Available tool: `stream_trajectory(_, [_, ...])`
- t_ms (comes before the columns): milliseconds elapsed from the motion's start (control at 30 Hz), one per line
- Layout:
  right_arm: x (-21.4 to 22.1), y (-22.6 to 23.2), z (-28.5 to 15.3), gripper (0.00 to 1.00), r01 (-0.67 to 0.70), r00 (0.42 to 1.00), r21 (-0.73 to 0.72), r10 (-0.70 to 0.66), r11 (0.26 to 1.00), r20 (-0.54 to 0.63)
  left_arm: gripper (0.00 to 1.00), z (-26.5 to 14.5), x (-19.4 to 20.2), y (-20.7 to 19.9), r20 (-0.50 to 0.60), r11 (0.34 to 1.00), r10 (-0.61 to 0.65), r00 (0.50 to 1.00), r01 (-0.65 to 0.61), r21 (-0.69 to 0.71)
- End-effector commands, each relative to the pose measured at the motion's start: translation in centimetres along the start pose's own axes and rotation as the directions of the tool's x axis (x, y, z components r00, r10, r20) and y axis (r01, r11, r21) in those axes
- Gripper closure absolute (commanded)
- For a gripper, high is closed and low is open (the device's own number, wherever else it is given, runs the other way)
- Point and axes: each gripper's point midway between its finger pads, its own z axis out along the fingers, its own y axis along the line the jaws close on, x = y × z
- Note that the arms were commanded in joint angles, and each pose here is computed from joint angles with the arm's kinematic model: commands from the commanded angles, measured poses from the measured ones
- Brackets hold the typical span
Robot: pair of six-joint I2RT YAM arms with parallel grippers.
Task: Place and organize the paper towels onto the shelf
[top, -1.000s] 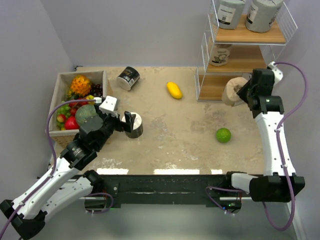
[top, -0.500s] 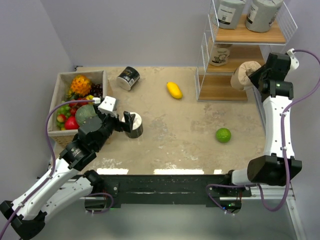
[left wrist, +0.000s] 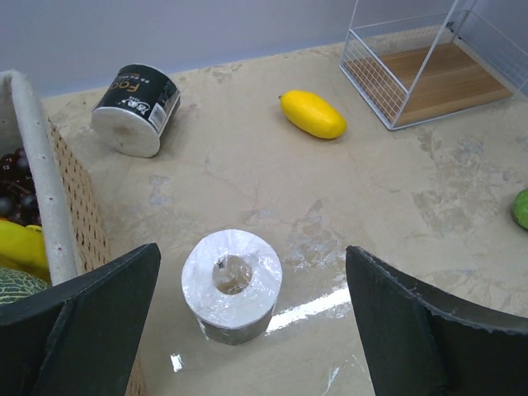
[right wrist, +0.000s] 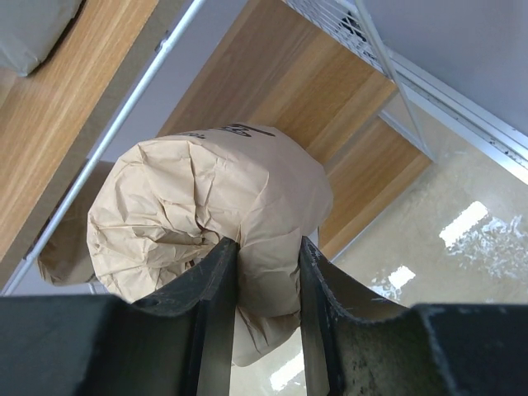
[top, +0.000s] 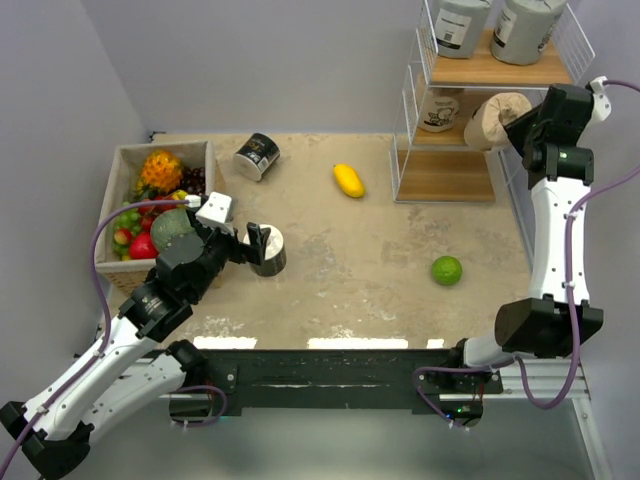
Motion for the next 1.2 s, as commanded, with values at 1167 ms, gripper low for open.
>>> stream_trajectory(1167, [-6.0, 3.8, 1.6, 0.5, -0.126, 0.971, -0.13, 0.149, 0.984, 0.185, 0.0, 0.2, -1.0, 0.2, 0.047, 1.0, -0.004, 0.999, 0.005, -0.012])
